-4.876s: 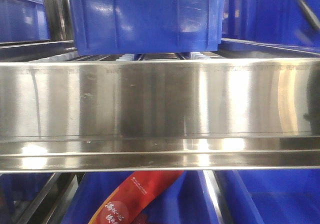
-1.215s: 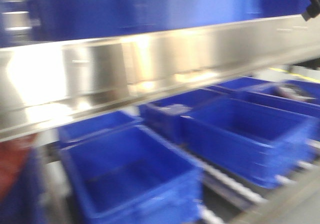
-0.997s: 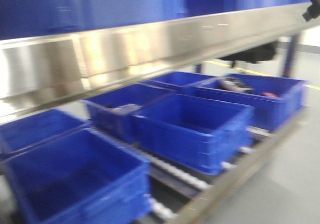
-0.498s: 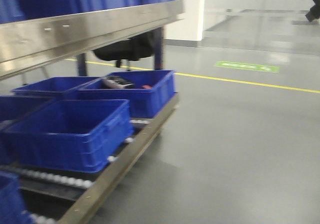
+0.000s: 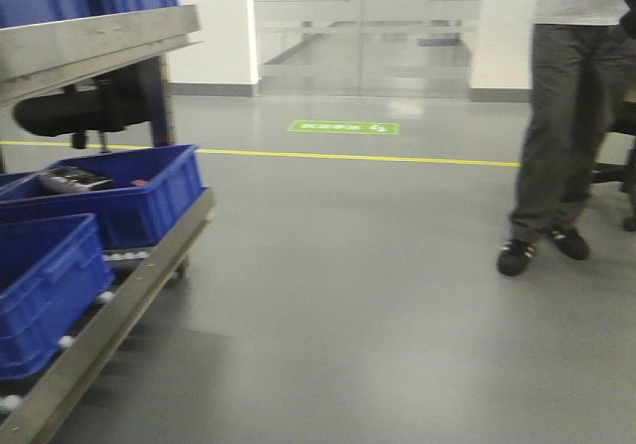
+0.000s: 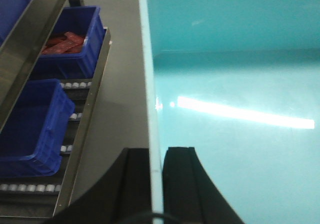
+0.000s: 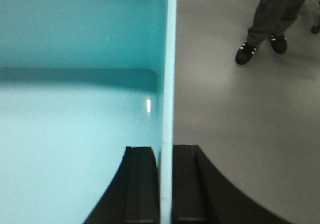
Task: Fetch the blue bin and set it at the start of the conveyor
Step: 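Hold the teal bin with both grippers while the base turns away from the shelf, then hold the teal bin with both grippers while driving up to the red conveyor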
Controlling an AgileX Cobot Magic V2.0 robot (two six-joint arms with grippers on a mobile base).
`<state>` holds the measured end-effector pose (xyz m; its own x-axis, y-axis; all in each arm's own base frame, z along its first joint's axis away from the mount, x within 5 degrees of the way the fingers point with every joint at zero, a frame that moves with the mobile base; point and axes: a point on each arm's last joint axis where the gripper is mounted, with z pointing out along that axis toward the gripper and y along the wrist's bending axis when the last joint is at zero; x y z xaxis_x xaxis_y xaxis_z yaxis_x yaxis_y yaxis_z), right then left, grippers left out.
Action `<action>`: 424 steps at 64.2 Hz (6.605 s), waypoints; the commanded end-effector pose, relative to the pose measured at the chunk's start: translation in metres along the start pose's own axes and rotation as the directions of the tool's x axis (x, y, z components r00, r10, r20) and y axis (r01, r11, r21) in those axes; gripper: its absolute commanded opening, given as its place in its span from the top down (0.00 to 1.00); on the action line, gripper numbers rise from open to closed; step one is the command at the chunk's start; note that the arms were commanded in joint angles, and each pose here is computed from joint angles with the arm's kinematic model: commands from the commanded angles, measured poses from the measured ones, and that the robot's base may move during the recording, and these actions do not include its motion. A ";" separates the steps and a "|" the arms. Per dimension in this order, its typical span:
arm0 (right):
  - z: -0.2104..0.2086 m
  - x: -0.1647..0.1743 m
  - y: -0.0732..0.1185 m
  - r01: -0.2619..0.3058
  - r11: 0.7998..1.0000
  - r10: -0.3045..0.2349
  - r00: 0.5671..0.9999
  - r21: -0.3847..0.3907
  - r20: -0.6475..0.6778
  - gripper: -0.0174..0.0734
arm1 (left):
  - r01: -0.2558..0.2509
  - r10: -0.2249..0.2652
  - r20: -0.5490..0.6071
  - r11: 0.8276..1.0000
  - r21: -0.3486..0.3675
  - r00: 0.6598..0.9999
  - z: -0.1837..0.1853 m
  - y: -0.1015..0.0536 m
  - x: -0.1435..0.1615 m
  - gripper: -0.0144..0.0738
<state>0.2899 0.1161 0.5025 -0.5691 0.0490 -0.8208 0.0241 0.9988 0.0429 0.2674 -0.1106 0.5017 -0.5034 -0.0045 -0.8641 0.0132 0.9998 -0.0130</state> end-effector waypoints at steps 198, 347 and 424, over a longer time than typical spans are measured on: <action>-0.007 -0.006 0.002 -0.021 0.999 0.022 0.998 -0.031 0.060 0.99 | -0.006 0.003 0.071 0.999 0.040 0.997 -0.009 -0.003 -0.007 0.96; -0.007 -0.006 0.002 -0.021 0.999 0.022 0.998 -0.031 0.060 0.99 | -0.008 0.005 0.076 0.999 0.038 0.997 -0.009 -0.003 -0.008 0.96; -0.007 -0.006 0.002 -0.021 0.999 0.022 0.998 -0.031 0.060 0.99 | -0.008 0.005 0.076 0.999 0.038 0.997 -0.009 -0.003 -0.008 0.96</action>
<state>0.2899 0.1163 0.5026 -0.5682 0.0711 -0.8198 0.0350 0.9974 0.0623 0.2673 -0.1094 0.5041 -0.4858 0.0031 -0.8741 0.0111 0.9999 -0.0026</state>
